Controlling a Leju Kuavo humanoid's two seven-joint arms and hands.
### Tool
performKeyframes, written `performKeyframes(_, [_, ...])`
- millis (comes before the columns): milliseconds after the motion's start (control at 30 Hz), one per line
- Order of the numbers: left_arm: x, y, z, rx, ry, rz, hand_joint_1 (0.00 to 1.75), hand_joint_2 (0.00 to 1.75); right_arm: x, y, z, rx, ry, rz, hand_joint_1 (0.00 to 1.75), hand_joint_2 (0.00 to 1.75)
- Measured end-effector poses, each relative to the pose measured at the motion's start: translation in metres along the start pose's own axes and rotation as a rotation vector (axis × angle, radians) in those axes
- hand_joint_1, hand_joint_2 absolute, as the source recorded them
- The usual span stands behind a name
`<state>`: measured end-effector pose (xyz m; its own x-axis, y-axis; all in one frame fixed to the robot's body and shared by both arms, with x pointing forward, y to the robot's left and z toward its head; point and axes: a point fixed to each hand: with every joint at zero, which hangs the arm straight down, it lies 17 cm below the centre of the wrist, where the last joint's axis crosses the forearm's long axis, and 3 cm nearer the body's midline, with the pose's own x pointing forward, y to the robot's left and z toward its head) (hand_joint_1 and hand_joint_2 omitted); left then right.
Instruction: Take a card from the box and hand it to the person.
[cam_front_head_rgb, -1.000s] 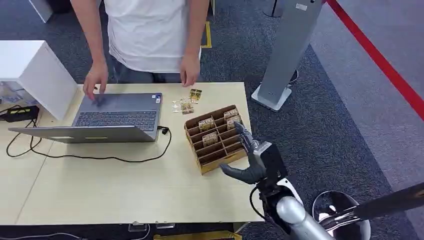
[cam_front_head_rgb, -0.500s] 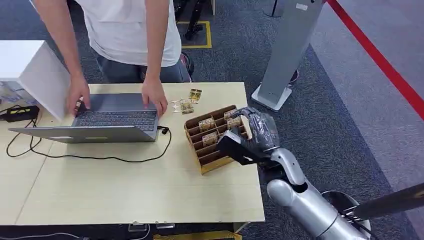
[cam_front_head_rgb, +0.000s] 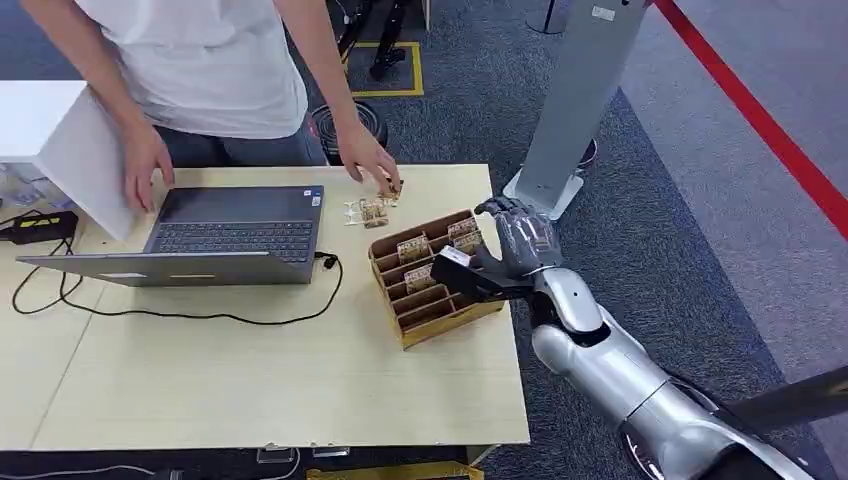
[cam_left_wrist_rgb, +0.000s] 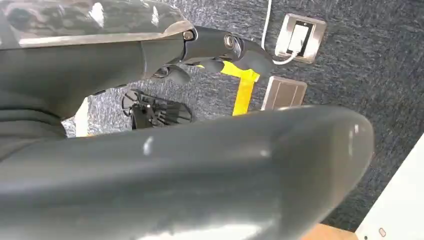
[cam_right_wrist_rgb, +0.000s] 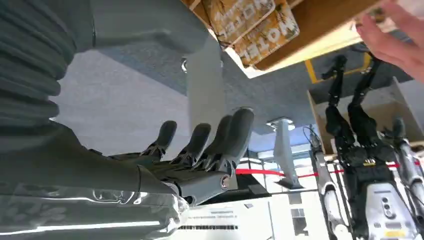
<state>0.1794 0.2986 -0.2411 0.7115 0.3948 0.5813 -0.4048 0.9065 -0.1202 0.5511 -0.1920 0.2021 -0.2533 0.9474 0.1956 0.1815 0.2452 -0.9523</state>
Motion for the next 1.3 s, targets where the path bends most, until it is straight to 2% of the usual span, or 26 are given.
performKeyframes(300, [0.002,-0.001,-0.001,0.001,-0.003,-0.002,0.0,0.0,-0.015,0.032,-0.002,0.063,0.029,0.033,0.77,1.75])
performKeyframes(333, [0.002,0.0,-0.001,0.004,-0.003,-0.002,0.0,0.0,-0.015,0.034,-0.002,0.065,0.029,0.031,0.86,1.75])
performKeyframes(567, [0.002,0.001,-0.001,0.008,-0.002,-0.004,0.0,0.0,-0.01,0.048,0.001,0.08,0.022,0.033,0.91,1.75])
performKeyframes(633, [0.002,0.001,-0.001,0.007,-0.002,-0.004,0.0,0.0,-0.007,0.048,0.001,0.073,0.017,0.039,0.75,1.75])
performKeyframes(767, [0.002,0.0,-0.001,0.005,-0.002,-0.005,0.0,0.0,-0.003,0.045,0.0,0.049,0.012,0.054,0.68,1.75])
performKeyframes(800, [0.001,0.0,-0.001,0.005,-0.002,-0.005,0.0,0.0,-0.002,0.045,-0.001,0.046,0.013,0.055,0.54,1.75])
performKeyframes(1000, [0.0,0.0,-0.001,0.005,0.004,-0.007,0.0,0.0,0.003,0.042,-0.001,0.037,0.004,0.067,0.52,1.75])
performKeyframes(1200, [0.0,0.0,-0.001,0.004,0.006,-0.008,0.0,0.0,0.012,0.038,-0.001,0.024,-0.013,0.069,0.65,1.75])
performKeyframes(1300, [-0.001,0.0,-0.001,0.004,0.007,-0.009,0.0,0.0,0.015,0.035,-0.002,0.017,-0.021,0.07,0.63,1.75])
